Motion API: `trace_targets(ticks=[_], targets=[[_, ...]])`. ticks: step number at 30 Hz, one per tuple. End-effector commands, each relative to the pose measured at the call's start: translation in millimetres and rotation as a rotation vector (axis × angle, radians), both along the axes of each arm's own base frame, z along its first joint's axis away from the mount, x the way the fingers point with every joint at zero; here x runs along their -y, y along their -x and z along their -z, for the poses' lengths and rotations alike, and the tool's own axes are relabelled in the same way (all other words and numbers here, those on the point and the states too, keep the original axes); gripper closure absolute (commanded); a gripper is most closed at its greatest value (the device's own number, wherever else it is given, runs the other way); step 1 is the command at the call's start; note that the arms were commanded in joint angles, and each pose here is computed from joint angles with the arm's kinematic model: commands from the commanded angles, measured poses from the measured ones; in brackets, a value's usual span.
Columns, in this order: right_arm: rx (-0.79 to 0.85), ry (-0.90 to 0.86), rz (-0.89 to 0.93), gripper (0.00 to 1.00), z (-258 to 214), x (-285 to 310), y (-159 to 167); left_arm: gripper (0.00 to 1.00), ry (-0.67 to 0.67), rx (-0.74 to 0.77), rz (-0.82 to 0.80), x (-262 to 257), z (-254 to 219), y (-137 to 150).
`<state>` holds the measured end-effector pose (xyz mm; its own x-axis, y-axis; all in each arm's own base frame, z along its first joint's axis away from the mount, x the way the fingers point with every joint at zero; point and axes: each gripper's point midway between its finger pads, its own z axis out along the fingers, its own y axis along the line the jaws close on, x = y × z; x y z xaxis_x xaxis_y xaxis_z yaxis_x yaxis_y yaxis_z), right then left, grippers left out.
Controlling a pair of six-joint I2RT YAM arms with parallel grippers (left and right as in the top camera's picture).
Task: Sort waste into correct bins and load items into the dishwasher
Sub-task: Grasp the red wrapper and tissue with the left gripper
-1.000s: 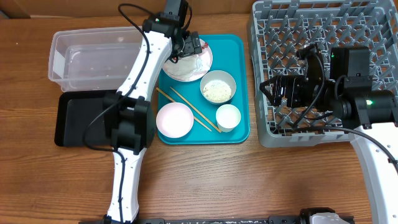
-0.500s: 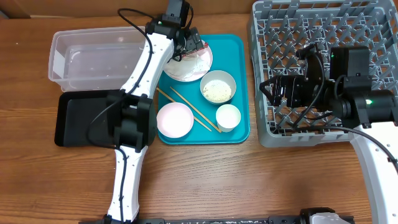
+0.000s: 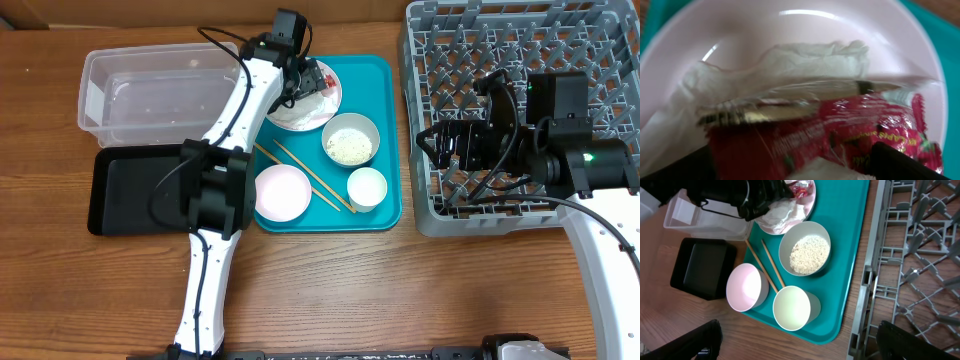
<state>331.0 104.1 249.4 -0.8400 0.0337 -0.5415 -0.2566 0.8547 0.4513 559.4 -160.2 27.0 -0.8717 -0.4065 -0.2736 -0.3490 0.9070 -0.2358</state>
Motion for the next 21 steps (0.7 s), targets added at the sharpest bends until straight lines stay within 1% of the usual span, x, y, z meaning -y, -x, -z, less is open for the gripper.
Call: trace_targets(ticks=[1,6,9,12,14,15,17,18,21], targets=[[0.032,-0.001,0.0,0.0,-11,-1,-3,0.11,0.01,-0.022,0.007,6,13,1],[0.033,-0.002,0.0,0.0,-11,-1,-3,0.34,-0.011,-0.039,0.049,5,18,5],[0.034,-0.002,0.0,0.0,-11,-1,-4,0.53,-0.022,-0.043,0.075,4,18,7],[0.034,-0.002,0.0,0.0,-11,-1,-4,0.66,-0.027,-0.043,0.088,4,18,7],[0.034,-0.002,0.0,0.0,-11,-1,-4,0.77,-0.027,-0.044,0.088,4,18,7],[0.034,-0.002,0.0,0.0,-11,-1,-4,0.84,-0.027,-0.044,0.087,4,18,7],[0.034,-0.002,0.0,0.0,-11,-1,-4,0.94,-0.02,-0.041,0.093,5,16,7],[0.034,-0.002,0.0,0.0,-11,-1,-4,0.96,-0.014,-0.034,0.115,7,13,6],[0.034,-0.002,0.0,0.0,-11,-1,-4,0.96,0.003,-0.005,0.162,13,-3,2]])
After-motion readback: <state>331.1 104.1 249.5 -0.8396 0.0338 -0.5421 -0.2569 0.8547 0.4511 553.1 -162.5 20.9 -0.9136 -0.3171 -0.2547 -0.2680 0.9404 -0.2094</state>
